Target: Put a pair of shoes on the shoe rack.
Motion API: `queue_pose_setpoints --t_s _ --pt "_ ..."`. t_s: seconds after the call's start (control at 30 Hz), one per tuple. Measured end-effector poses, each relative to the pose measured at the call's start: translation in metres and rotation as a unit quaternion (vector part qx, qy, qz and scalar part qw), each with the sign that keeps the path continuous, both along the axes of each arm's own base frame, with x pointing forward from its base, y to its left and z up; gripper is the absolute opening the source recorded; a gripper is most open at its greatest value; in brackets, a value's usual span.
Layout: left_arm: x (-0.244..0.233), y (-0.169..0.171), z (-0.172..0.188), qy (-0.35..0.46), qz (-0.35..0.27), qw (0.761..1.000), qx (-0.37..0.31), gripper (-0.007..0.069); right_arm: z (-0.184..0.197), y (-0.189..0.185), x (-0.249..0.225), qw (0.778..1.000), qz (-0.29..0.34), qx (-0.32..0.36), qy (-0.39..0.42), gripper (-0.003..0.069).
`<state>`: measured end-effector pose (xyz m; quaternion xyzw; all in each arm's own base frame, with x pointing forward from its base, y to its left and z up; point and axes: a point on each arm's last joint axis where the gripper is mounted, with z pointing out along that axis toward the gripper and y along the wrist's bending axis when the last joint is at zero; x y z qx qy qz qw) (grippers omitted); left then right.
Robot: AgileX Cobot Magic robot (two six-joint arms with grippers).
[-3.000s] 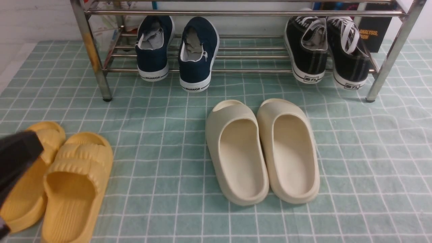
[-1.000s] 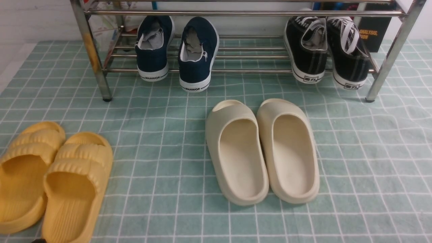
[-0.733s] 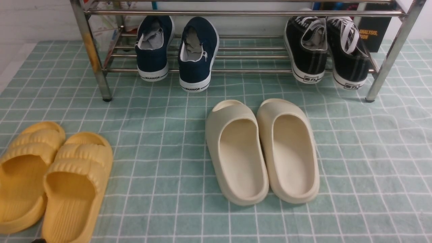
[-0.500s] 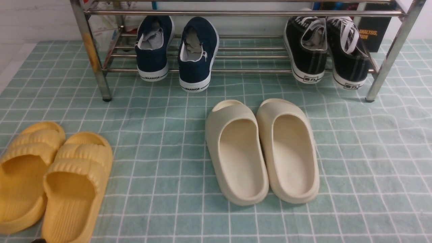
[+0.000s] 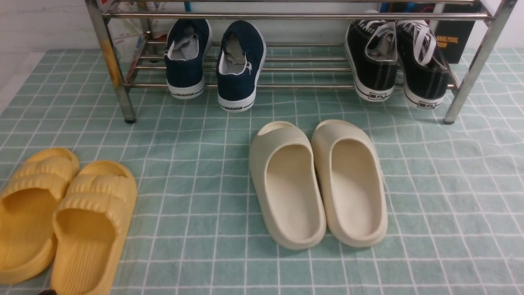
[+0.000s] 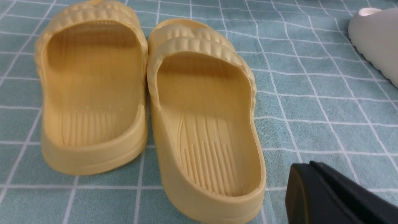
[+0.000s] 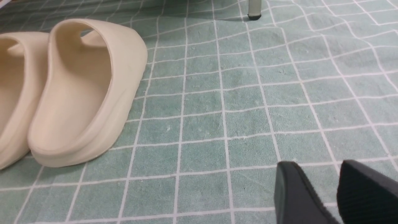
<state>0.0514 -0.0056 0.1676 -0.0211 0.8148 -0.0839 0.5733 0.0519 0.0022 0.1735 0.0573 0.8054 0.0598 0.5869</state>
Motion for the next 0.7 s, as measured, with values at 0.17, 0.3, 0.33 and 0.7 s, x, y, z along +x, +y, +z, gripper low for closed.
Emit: queue_pose_setpoints --t_s 0.17,0.3,0.33,0.7 --pt "0.0 0.0 0.0 0.0 0.0 1.0 0.0 0.0018 0.0003 -0.0015 0.0001 1.0 -0.002 -0.021 -0.002 0.0242" --pt "0.0 0.0 0.0 0.0 0.0 1.0 0.0 0.0018 0.0004 -0.0019 0.0001 1.0 -0.002 -0.027 -0.003 0.0186" --pt "0.0 0.0 0.0001 -0.001 0.0 1.0 0.0 0.0018 0.0004 -0.0019 0.0001 1.0 -0.002 -0.028 -0.003 0.0167" --pt "0.0 0.0 0.0 0.0 0.0 1.0 0.0 0.0028 0.0004 -0.0017 0.0001 1.0 -0.002 -0.024 -0.003 -0.0003"
